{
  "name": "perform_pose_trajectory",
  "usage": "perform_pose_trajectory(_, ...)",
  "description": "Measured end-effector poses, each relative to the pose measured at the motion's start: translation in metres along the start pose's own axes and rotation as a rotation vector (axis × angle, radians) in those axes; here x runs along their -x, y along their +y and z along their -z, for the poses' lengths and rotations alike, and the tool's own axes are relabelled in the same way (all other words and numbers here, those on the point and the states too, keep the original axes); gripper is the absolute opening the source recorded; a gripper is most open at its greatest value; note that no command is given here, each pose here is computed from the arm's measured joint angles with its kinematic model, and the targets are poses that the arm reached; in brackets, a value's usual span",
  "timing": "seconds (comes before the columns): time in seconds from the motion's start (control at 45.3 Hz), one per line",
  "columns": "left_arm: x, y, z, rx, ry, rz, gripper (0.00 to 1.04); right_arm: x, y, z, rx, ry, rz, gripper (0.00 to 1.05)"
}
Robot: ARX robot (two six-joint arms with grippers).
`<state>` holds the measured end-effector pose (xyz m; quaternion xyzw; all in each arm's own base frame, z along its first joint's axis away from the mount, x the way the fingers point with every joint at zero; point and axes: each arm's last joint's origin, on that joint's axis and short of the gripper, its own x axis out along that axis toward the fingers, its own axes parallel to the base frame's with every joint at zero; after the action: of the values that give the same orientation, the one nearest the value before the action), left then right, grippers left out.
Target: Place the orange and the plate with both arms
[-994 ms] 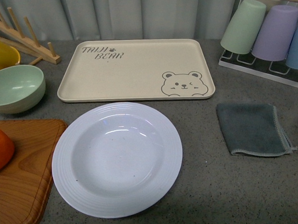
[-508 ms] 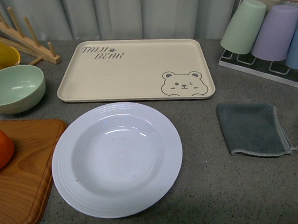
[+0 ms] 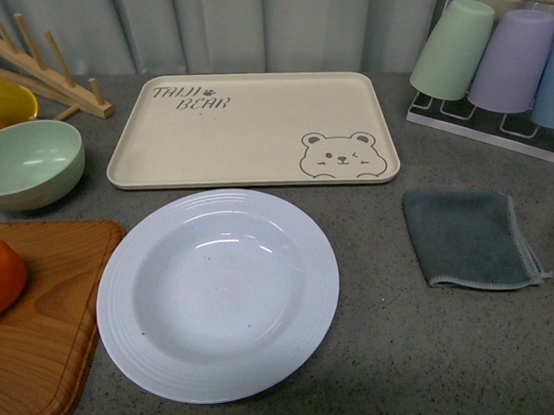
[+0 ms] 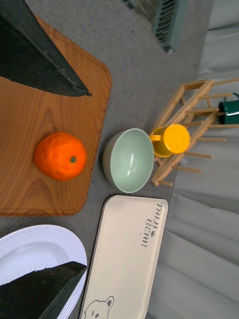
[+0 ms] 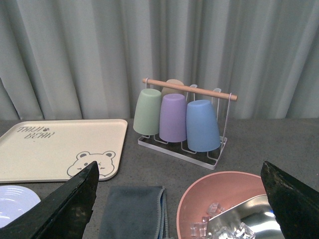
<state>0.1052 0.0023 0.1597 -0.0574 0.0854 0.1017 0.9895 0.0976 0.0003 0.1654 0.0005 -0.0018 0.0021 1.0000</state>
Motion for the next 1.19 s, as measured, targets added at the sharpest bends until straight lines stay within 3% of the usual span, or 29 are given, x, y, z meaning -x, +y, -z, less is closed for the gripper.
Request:
perform_pose_trajectory(0.199, -0.029, -0.003, -0.013, 0.052, 0.052, 0.022, 0.98, 0.0, 0.0, 0.0, 0.0, 0.0, 0.0, 0.95)
perform_pose_trajectory(0.353, -0.067, -0.018, -0.018, -0.005, 0.139, 0.08, 0.98, 0.0, 0.0, 0.0, 0.0, 0.0, 0.0, 0.95)
perform_pose_trajectory(0.706, -0.132, -0.043, 0.03, -0.117, 0.456, 0.119, 0.98, 0.0, 0.0, 0.0, 0.0, 0.0, 0.0, 0.95)
perform_pose_trajectory(1.06, -0.153, -0.019, 0.031, -0.106, 0.508, -0.04, 0.98, 0.0, 0.0, 0.0, 0.0, 0.0, 0.0, 0.95)
perform_pose_trajectory(1.192, -0.151, -0.015, 0.036, -0.124, 0.575, -0.024, 0.98, 0.0, 0.0, 0.0, 0.0, 0.0, 0.0, 0.95)
